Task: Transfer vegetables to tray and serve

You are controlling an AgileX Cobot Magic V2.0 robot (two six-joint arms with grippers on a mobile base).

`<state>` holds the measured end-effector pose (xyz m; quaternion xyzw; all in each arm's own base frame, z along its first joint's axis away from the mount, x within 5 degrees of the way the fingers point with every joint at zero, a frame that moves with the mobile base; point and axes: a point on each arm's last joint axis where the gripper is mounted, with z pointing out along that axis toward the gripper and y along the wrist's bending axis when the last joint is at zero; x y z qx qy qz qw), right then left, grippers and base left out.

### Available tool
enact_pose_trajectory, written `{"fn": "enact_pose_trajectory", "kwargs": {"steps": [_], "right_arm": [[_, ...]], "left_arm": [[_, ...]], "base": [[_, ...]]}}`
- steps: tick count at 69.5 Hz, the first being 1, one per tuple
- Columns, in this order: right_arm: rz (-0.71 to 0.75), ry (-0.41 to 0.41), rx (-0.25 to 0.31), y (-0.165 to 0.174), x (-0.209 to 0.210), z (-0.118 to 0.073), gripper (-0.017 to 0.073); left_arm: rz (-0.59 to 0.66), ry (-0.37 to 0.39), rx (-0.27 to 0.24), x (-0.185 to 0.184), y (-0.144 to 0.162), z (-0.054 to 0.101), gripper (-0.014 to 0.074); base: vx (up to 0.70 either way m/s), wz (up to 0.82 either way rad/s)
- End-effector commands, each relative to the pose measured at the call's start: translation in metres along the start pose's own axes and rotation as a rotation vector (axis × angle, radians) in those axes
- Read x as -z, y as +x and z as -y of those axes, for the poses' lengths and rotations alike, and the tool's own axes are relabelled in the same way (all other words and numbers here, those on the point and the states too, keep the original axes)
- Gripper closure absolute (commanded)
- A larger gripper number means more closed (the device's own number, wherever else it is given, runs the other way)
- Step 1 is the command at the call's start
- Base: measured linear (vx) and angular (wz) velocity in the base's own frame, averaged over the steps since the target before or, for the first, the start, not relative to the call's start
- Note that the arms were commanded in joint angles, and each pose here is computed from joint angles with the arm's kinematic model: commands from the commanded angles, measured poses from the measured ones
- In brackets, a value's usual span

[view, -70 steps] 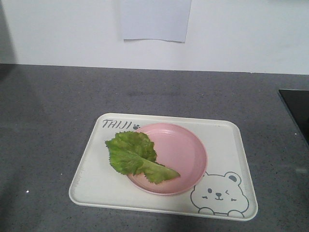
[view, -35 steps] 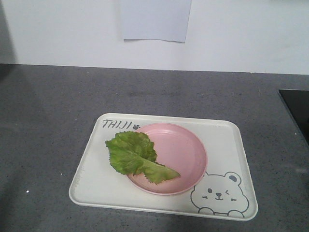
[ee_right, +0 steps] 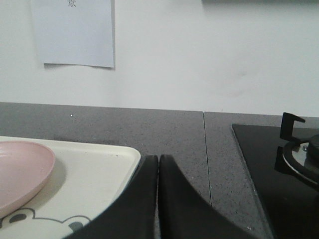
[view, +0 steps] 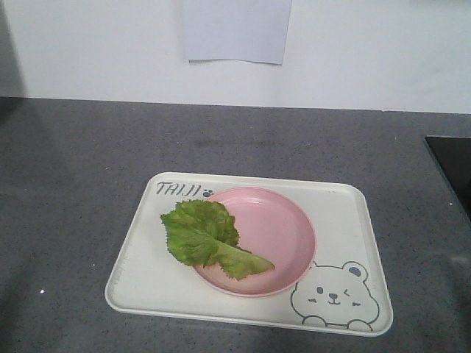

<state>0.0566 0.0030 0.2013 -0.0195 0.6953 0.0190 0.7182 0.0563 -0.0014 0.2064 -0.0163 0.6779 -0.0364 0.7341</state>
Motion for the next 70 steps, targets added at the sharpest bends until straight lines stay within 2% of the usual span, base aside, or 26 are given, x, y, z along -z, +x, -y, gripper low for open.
{"fn": "enact_pose_trajectory", "kwargs": {"steps": [1, 23, 70], "right_arm": [[0.093, -0.009, 0.007, -0.0055, 0.0004, -0.0008, 0.0567], [0.041, -0.005, 0.006, -0.0008, 0.0001, -0.0004, 0.0567], [0.038, -0.005, 0.005, -0.0006, 0.0000, -0.0004, 0.0567]], "left_arm": [[0.062, 0.004, 0.018, 0.0008, 0.0013, -0.0001, 0.0601], [0.062, 0.004, 0.018, 0.0008, 0.0013, -0.0001, 0.0601], [0.062, 0.004, 0.018, 0.0008, 0.0013, -0.0001, 0.0601]], "base": [[0.00, 0.00], [0.00, 0.00], [0.00, 0.00]]}}
